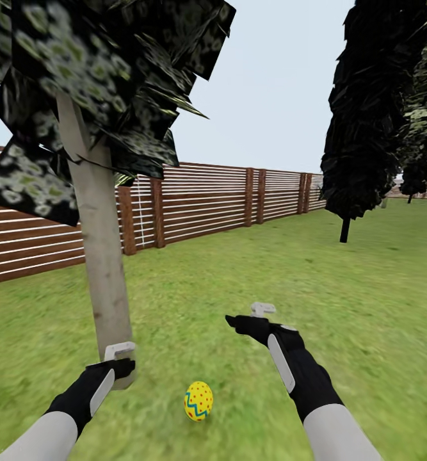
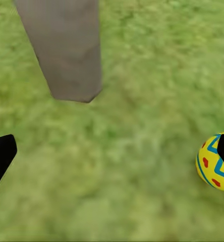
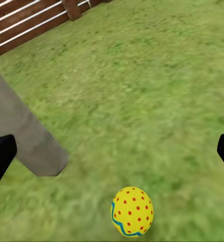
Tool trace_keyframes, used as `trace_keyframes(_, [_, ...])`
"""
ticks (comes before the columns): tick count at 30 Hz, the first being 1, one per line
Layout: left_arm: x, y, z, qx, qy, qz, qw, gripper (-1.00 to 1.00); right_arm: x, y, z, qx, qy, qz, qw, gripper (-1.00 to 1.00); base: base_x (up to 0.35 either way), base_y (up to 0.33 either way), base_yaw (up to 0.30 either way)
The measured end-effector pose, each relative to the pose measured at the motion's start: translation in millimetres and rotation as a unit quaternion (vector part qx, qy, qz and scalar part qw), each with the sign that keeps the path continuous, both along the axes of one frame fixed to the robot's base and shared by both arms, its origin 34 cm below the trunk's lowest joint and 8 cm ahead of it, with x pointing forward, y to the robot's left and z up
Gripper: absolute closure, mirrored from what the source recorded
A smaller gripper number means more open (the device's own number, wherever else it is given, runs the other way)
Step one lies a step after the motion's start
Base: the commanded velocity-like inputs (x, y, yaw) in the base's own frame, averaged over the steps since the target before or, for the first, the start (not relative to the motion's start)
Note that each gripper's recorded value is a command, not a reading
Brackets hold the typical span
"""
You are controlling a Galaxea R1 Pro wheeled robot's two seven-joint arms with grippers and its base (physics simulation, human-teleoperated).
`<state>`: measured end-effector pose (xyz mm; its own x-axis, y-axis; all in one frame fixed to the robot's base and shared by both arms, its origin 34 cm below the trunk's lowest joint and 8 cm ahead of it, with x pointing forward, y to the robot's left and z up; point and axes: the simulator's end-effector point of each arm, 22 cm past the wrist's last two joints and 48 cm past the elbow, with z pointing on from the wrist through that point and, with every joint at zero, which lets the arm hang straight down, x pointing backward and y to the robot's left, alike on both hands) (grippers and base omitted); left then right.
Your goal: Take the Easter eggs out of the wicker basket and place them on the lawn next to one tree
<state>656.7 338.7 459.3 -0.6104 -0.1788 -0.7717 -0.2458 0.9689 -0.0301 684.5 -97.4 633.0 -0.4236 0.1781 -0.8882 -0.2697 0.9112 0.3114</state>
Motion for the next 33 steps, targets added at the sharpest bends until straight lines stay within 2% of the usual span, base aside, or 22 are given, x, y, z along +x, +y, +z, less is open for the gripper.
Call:
trace_keyframes(7, [1.1, 1.6, 22.4, 0.002, -0.019, 0.003, 0.9998, -1.00, -5.1, 0.1, 23.0, 0.000, -0.019, 0.000, 0.9998, -1.00, -0.103, 0.006, 0.191])
trace_keyframes(20, [1.5, 1.9, 63.9, 0.001, -0.054, 0.004, 0.9986, -1.00, -17.0, 0.3, 65.6, 0.000, -0.053, 0.000, 0.9986, -1.00, -0.266, 0.056, 0.191])
trace_keyframes(33, [-1.6, 3.9, 105.5, 0.000, -0.088, 0.009, 0.9961, -1.00, -32.1, 1.1, 107.5, 0.000, -0.088, 0.001, 0.9961, -1.00, -0.036, 0.003, 0.192])
